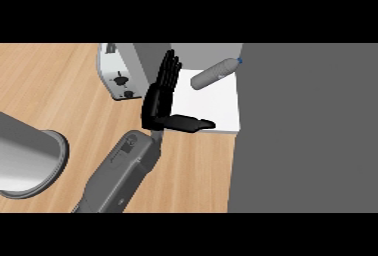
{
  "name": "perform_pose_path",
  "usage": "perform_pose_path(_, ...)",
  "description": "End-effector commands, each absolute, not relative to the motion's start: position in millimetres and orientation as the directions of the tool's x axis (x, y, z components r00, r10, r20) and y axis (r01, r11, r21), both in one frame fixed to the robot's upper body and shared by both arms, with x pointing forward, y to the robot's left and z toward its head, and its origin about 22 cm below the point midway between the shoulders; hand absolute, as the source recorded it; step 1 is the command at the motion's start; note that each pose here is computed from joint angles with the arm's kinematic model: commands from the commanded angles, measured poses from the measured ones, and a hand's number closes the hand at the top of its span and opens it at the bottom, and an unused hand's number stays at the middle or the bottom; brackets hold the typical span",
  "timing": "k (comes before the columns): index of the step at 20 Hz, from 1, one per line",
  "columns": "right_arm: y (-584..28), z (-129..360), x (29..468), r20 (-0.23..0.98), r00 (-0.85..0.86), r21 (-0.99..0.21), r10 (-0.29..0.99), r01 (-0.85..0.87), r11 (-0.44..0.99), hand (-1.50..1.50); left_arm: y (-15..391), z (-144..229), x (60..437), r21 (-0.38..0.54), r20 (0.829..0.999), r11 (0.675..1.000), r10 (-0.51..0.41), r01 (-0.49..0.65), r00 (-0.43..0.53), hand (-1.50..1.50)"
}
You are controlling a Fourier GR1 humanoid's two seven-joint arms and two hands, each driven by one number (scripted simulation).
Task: Pick up the bottled water, place it into the cabinet and close the cabinet
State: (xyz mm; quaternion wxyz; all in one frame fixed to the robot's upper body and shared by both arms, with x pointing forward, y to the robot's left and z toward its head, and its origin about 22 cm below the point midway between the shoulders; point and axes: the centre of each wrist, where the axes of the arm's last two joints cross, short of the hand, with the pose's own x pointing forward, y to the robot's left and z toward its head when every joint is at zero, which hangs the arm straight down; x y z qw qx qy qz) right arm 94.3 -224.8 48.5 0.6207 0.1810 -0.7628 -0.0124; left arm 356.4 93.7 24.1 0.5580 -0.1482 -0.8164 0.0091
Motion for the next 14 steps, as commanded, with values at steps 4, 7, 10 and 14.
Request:
perform_pose_path(4,-221.7,62.4,89.3,0.942,-0.181,0.226,-0.283,-0.281,0.933,-1.5,119.6,29.0,277.4,-0.268,0.892,0.937,0.329,0.223,-0.312,-1.5)
perform_pose_path(7,-223.4,65.4,101.4,0.956,-0.189,0.154,-0.227,-0.335,0.93,-1.5,128.1,52.4,246.4,-0.282,0.884,0.925,0.354,0.255,-0.306,-1.5)
perform_pose_path(10,-215.5,61.9,101.6,0.97,-0.16,0.105,-0.184,-0.409,0.906,1.5,141.7,60.1,211.9,-0.283,0.88,0.926,0.355,0.25,-0.317,-1.5)
perform_pose_path(14,-213.9,67.9,95.3,0.986,-0.114,0.04,-0.122,-0.546,0.837,1.5,164.0,67.1,170.4,-0.298,0.872,0.929,0.359,0.22,-0.333,-1.5)
